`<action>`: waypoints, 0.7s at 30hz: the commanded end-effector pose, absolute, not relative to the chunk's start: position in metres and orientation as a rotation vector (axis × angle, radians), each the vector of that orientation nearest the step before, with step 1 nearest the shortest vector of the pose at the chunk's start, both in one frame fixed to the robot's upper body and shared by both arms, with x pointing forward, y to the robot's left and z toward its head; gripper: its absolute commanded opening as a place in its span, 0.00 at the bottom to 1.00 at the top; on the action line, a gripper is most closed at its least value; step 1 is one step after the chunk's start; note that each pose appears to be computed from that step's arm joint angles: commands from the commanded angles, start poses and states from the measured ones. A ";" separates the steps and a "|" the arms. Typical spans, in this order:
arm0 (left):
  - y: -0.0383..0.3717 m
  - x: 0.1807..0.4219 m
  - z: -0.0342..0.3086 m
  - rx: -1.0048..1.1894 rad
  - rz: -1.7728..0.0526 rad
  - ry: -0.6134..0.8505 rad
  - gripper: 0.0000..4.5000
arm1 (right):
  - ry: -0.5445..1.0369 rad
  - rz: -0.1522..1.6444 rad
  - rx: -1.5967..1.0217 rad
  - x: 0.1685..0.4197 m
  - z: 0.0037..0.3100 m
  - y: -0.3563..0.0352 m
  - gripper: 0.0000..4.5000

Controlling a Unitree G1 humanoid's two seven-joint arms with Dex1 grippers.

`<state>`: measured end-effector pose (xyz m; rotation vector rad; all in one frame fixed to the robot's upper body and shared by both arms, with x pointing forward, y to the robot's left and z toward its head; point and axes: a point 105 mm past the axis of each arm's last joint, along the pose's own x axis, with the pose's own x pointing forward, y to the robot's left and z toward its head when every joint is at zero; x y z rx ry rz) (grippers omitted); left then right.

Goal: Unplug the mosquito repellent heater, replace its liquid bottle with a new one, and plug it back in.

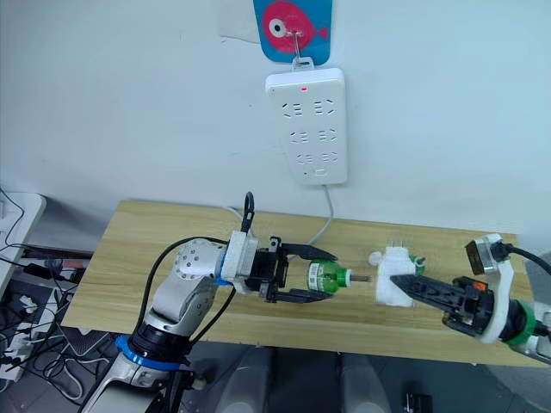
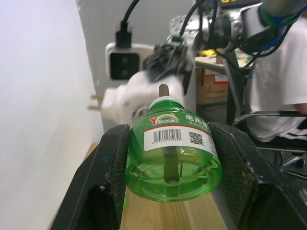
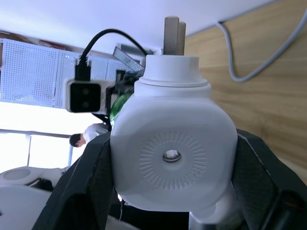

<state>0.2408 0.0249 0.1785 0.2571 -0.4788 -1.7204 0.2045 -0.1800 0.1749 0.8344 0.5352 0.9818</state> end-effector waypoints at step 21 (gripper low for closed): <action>0.019 0.245 0.176 0.294 -1.730 -0.493 0.50 | 0.545 1.108 0.821 0.191 0.189 -0.173 0.66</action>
